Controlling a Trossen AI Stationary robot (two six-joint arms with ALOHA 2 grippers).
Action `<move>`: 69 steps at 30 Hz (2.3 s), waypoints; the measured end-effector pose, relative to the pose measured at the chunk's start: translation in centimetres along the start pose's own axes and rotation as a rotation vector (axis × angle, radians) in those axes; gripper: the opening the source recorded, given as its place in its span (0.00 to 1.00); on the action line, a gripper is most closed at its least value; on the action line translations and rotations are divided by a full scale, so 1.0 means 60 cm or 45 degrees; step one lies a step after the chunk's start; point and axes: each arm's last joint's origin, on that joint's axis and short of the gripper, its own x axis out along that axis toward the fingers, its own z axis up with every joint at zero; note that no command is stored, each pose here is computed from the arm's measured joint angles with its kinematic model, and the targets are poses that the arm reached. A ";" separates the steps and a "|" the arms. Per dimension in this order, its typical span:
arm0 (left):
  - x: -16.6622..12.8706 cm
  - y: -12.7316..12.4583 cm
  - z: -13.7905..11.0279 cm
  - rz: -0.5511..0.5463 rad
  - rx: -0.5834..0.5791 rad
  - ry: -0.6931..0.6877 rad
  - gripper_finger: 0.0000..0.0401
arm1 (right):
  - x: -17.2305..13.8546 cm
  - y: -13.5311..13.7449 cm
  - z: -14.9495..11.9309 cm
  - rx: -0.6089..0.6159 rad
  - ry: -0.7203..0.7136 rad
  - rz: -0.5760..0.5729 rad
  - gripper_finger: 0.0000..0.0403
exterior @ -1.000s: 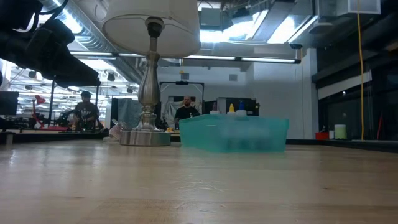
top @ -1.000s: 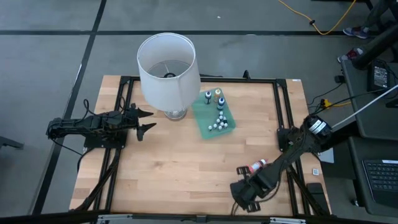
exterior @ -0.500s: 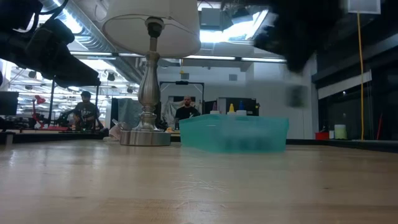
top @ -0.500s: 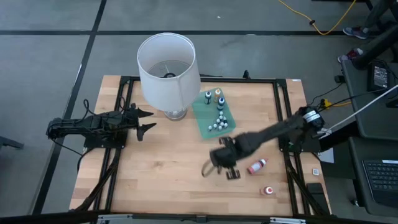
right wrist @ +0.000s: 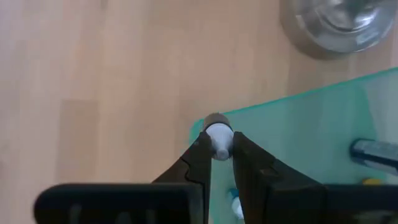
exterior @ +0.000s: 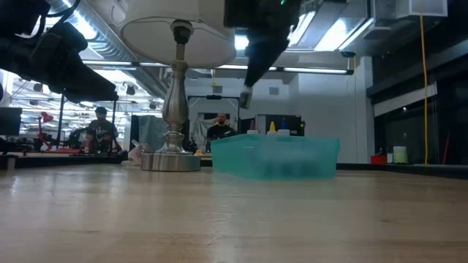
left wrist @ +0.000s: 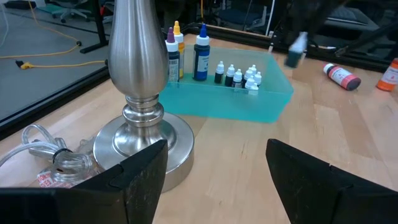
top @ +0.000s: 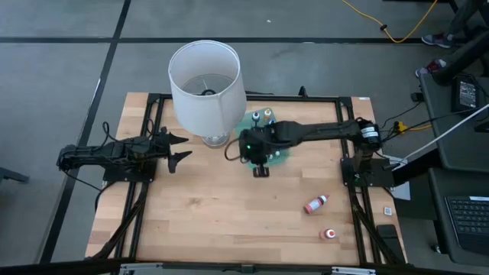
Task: Pick & Place food coloring
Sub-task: Put the small green food coloring bottle into the green bin, then put the large orange food coloring bottle into the green bin
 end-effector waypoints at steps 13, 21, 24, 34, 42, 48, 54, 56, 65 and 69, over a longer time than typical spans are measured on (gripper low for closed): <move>0.000 0.000 0.000 0.000 0.000 0.001 0.66 | 0.067 -0.032 0.001 0.053 0.100 -0.014 0.13; 0.000 0.000 0.000 0.000 0.000 0.001 0.67 | 0.078 -0.031 0.000 0.058 0.120 -0.029 0.13; 0.000 0.000 0.000 0.000 0.001 0.001 0.67 | 0.082 -0.031 -0.001 0.060 0.105 -0.034 0.13; 0.000 0.000 0.000 0.000 0.001 0.001 0.66 | 0.118 -0.027 -0.026 0.089 0.142 -0.031 0.13; 0.000 0.000 0.000 0.000 0.001 0.001 0.67 | 0.140 -0.025 -0.041 0.086 0.140 -0.031 0.13; 0.000 0.000 0.000 0.001 0.000 0.001 0.67 | 0.145 -0.025 -0.049 0.084 0.164 -0.019 0.18; 0.000 0.000 0.000 0.000 0.001 0.001 0.67 | 0.145 -0.024 -0.052 0.095 0.184 -0.009 0.30; 0.000 0.000 0.000 0.000 0.001 0.002 0.66 | 0.143 -0.024 -0.052 0.104 0.188 -0.011 0.35; 0.000 0.000 0.000 0.000 0.001 0.001 0.67 | 0.083 -0.030 -0.051 0.118 0.148 -0.134 0.54; 0.000 0.000 0.000 0.000 0.001 0.001 0.67 | 0.046 -0.031 -0.056 0.127 0.095 -0.139 0.60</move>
